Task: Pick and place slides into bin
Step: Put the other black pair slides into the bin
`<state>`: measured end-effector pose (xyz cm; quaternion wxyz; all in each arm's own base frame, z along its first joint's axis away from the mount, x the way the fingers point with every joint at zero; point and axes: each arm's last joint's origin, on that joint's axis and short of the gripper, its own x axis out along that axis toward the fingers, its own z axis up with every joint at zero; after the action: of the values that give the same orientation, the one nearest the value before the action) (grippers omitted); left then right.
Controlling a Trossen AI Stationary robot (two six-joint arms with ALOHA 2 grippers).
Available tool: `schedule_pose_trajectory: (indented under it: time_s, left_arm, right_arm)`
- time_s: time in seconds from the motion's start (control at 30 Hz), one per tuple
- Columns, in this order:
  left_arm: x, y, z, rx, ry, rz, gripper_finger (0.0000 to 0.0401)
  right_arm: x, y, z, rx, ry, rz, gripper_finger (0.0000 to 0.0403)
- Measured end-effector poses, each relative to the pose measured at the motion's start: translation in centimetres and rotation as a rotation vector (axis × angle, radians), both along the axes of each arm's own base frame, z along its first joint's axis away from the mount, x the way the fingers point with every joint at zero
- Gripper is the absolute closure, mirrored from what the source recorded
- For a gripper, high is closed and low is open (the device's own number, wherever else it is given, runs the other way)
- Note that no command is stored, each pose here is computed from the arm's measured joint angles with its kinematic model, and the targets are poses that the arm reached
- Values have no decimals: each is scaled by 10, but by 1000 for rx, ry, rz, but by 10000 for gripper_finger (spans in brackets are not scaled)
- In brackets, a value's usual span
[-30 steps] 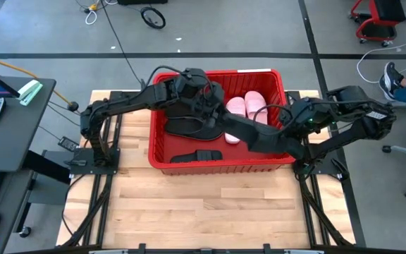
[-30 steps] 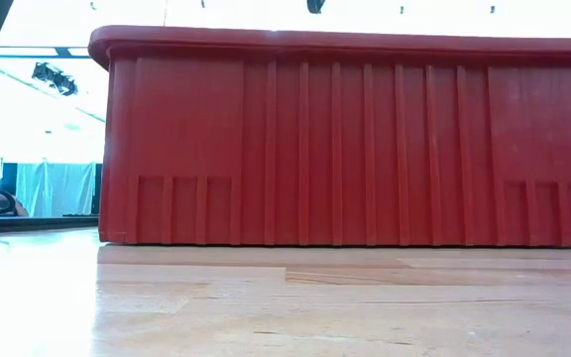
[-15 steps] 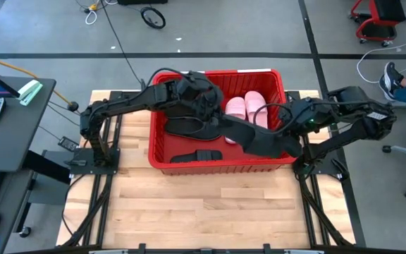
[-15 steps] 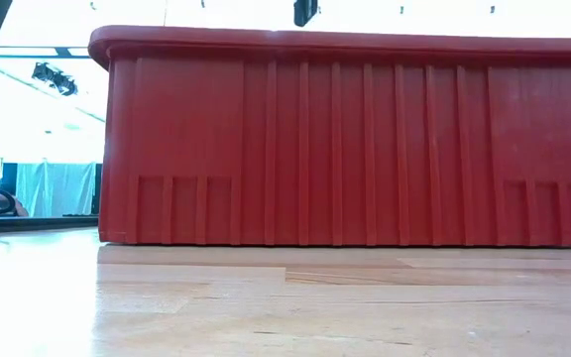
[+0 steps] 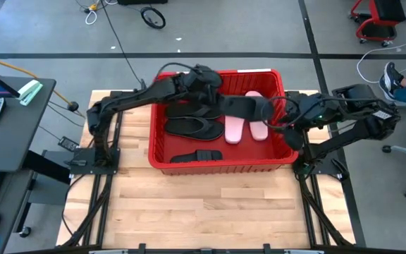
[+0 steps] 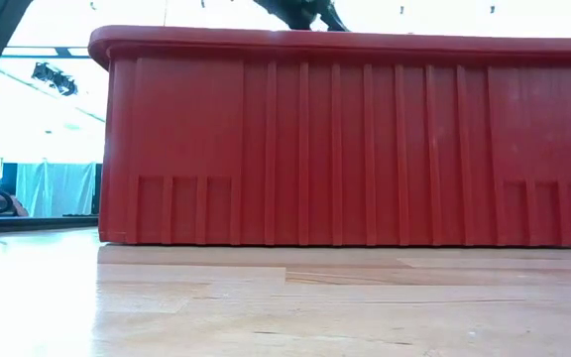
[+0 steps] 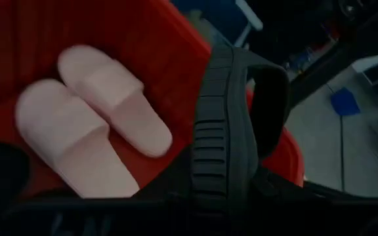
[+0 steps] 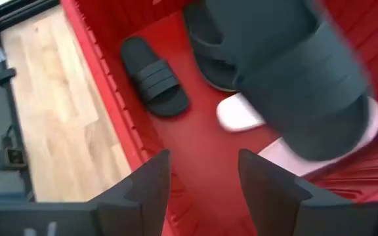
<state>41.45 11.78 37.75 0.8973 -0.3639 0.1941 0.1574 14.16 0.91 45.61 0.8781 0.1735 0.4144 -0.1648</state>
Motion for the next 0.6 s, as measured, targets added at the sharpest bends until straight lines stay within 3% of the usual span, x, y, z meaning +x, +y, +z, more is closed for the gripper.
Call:
schedule_pose_trajectory:
  time_s: [0.3,0.6]
  left_arm:
    - [48,-4,-67,-165,55,-22,331]
    - [73,0,-131,-326,162,16,331]
  right_arm:
    - [-5,-3,2,-56,-26,-42,220]
    - [-5,-3,2,-74,-23,-29,221]
